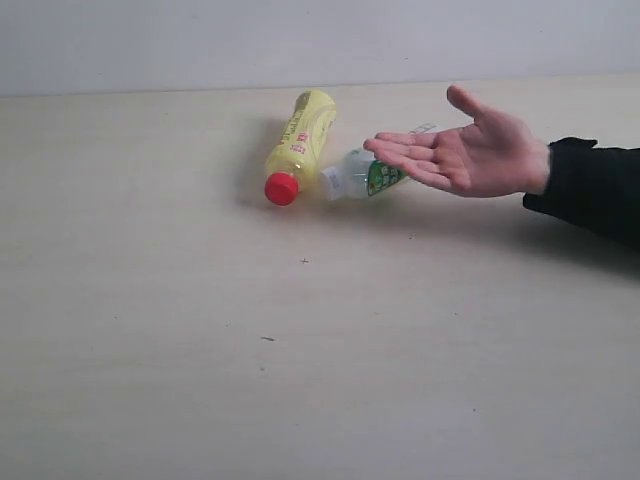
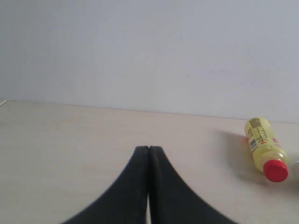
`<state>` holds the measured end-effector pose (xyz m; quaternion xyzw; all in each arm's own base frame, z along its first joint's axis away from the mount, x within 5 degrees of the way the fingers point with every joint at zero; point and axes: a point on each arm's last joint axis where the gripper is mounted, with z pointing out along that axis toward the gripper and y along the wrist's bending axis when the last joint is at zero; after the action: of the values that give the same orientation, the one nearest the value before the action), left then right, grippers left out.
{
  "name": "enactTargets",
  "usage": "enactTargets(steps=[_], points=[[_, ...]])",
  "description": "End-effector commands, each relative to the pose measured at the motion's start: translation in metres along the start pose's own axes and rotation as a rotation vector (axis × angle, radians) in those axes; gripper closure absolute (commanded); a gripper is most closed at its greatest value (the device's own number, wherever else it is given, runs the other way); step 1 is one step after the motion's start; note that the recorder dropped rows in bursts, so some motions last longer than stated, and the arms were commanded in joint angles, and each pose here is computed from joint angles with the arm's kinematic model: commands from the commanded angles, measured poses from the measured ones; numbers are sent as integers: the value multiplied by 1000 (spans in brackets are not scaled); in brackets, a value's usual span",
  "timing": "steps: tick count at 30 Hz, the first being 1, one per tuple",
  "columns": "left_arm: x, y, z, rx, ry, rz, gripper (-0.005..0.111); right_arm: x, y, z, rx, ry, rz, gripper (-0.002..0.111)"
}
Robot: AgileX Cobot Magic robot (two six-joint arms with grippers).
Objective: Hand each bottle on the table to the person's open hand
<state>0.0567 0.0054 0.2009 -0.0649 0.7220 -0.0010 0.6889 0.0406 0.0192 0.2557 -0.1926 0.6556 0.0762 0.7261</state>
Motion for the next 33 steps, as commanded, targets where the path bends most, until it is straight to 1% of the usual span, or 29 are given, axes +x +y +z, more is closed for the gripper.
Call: enactTargets(steps=[1, 4, 8, 9, 12, 15, 16, 17, 20, 21, 24, 26, 31, 33], points=[[-1, 0, -1, 0, -12, 2, 107, -1, 0, 0, 7, -14, 11, 108], [-1, 0, -1, 0, -13, 13, 107, -1, 0, 0, 7, -14, 11, 108], [-1, 1, -1, -15, -14, 280, 107, -1, 0, 0, 7, -14, 11, 108], [-1, 1, -1, -15, -14, 311, 107, -1, 0, 0, 7, -14, 11, 108], [-1, 1, -1, -16, -14, 360, 107, -1, 0, 0, 7, -14, 14, 108], [-2, 1, -1, -15, -23, 376, 107, -1, 0, 0, 7, -14, 14, 108], [-4, 0, -1, -12, -45, 360, 107, -1, 0, 0, 7, -14, 14, 108], [-7, -1, -1, -3, -84, 292, 107, -1, 0, 0, 7, -14, 14, 108], [-19, -3, -3, 37, -217, -50, 107, -1, 0, 0, 7, -14, 14, 108], [-23, -3, -4, 55, -257, -142, 107, -1, 0, 0, 7, -14, 14, 108], [-33, -5, -7, 117, -361, -355, 107, -1, 0, 0, 7, -14, 14, 108], [-38, -5, -9, 149, -417, -414, 107, -1, 0, 0, 7, -14, 14, 108], [-48, -7, -15, 219, -534, -489, 107, -1, 0, 0, 7, -14, 14, 108], [-53, -7, -18, 248, -593, -502, 107, -1, 0, 0, 7, -14, 14, 108]])
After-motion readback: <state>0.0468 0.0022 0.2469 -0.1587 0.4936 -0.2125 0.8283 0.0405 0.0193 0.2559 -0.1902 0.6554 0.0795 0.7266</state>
